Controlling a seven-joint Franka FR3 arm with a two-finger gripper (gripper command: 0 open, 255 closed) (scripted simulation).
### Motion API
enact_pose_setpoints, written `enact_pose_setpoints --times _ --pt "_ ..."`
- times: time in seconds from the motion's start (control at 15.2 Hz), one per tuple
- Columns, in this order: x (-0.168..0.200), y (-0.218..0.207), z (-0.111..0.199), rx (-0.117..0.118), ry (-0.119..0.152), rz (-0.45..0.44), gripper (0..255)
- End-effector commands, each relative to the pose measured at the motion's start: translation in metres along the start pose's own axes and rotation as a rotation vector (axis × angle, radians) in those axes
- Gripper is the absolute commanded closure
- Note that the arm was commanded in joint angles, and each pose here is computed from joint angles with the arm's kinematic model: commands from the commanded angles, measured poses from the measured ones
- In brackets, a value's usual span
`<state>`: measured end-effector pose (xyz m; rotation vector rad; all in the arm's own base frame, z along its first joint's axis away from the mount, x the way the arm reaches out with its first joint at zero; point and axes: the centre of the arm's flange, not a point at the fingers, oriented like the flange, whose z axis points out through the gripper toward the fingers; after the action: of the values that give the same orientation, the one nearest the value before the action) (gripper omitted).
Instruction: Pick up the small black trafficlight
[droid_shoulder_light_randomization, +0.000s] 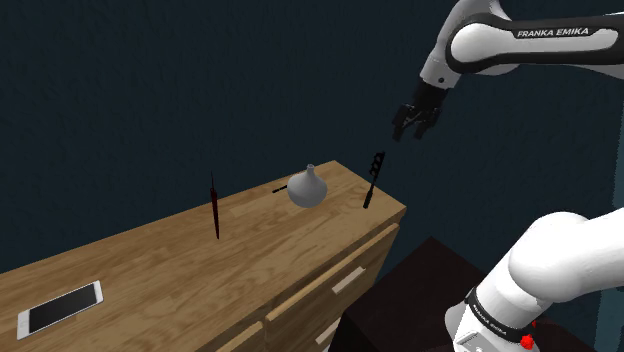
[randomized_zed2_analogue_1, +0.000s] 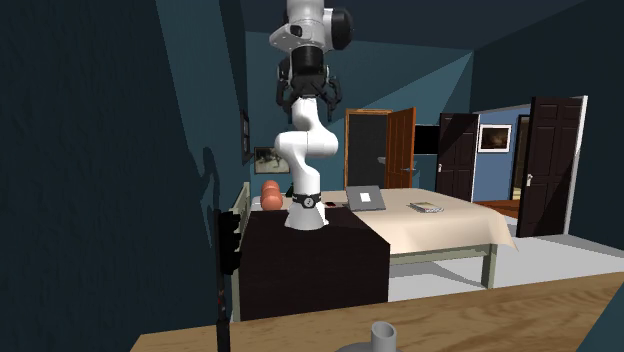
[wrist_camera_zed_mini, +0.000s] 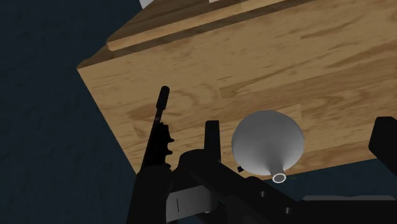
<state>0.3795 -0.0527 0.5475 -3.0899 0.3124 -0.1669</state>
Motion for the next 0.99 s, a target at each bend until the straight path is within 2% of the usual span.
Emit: enact_pose_setpoints --times 0.0,0.92 --pt "0.018 0.01 0.017 -0.01 0.006 0.012 0" --pt "0.12 0.095 0.134 -0.081 0.035 0.101 0"
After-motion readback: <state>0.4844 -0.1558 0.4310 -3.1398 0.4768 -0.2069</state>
